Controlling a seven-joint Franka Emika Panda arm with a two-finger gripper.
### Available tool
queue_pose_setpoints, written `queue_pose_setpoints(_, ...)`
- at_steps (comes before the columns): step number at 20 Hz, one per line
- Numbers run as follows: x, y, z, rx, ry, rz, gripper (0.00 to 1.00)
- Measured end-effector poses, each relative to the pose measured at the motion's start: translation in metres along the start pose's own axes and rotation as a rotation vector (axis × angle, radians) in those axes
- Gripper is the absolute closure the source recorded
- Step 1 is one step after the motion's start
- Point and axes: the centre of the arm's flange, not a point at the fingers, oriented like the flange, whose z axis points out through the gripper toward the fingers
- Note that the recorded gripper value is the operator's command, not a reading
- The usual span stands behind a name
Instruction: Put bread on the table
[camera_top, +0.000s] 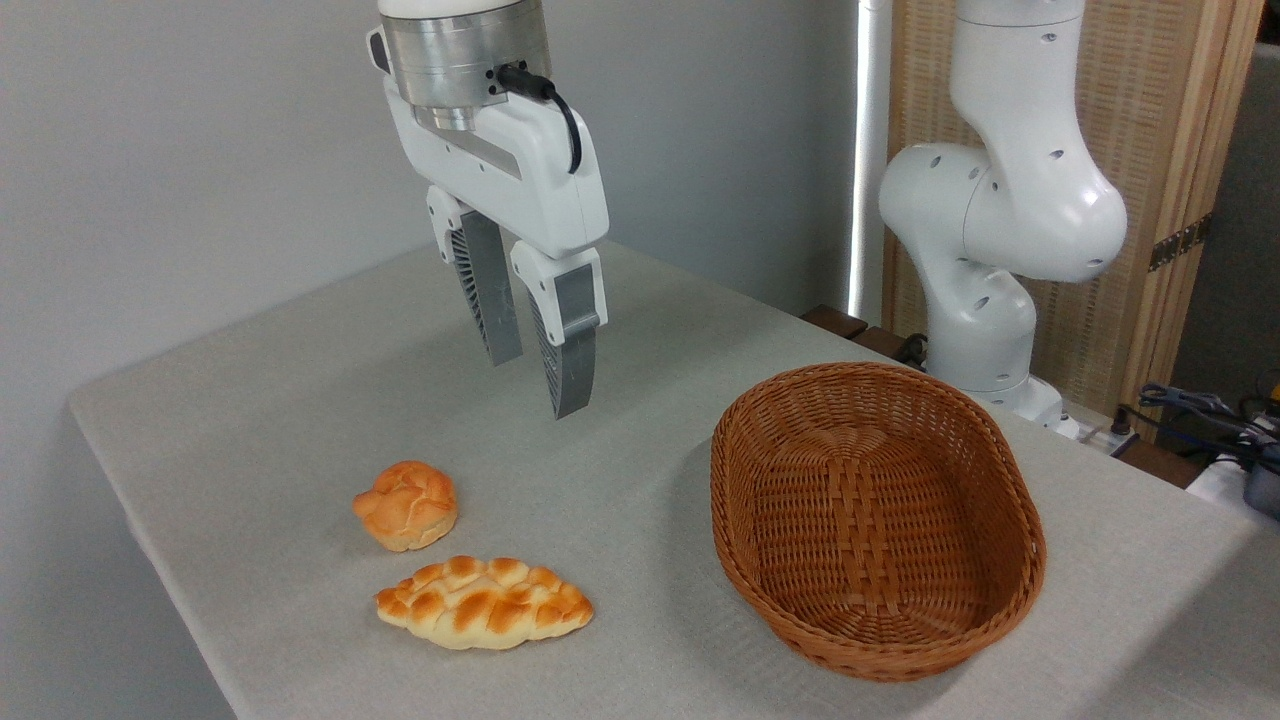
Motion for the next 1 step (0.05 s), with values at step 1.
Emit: queue_pose_setpoints(1,-0.0001,-0.0001,0.0000,0.000,0.000,0.000,0.00)
